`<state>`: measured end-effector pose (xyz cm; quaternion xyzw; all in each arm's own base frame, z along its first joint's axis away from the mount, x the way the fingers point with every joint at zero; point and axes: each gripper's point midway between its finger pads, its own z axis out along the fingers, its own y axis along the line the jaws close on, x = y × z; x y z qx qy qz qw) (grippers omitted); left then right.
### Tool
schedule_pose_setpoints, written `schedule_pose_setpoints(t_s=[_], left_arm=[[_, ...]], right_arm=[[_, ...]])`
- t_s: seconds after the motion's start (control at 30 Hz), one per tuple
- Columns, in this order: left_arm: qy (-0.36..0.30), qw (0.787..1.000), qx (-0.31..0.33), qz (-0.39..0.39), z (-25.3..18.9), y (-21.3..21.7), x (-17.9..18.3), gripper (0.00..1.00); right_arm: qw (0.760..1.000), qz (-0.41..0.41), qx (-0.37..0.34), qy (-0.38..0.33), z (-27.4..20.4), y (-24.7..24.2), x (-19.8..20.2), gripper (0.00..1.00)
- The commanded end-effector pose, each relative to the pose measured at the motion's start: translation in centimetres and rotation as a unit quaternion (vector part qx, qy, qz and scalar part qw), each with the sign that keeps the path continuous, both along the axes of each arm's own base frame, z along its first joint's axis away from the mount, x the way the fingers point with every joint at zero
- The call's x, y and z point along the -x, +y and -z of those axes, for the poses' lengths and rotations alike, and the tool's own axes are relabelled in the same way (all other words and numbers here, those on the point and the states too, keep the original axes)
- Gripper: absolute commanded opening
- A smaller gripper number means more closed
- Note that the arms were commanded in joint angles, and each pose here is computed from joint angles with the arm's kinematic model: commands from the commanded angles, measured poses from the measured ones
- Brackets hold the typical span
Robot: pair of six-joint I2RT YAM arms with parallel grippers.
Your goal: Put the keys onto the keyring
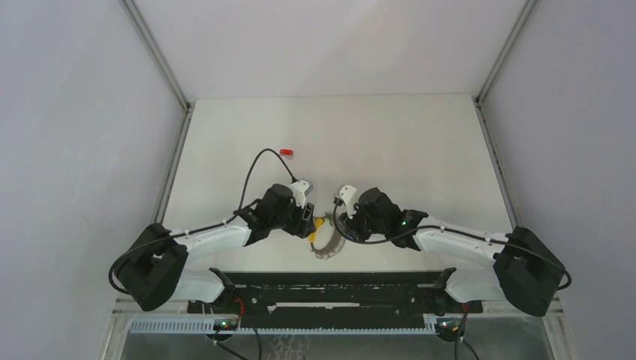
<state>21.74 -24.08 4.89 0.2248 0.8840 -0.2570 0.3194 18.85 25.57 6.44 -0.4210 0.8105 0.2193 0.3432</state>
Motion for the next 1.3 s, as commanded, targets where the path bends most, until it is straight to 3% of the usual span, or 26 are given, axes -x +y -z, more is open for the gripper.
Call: schedule_pose_setpoints(t_s=[0.0,0.8,1.27], left_arm=[[0.007,1.000,-0.001,-0.023,-0.7,-0.7,-1.3,0.58],[0.016,1.000,0.011,-0.006,-0.3,-1.7,-1.3,0.56],[0.014,1.000,0.010,-0.002,-0.3,-1.8,-1.4,0.54]], right_arm=[[0.999,0.019,0.024,-0.012,-0.8,0.7,-1.6,0.29],[0.998,-0.013,0.059,-0.006,1.7,2.1,-2.2,0.18],[0.997,-0.009,0.068,-0.025,2.2,2.3,-3.1,0.18]])
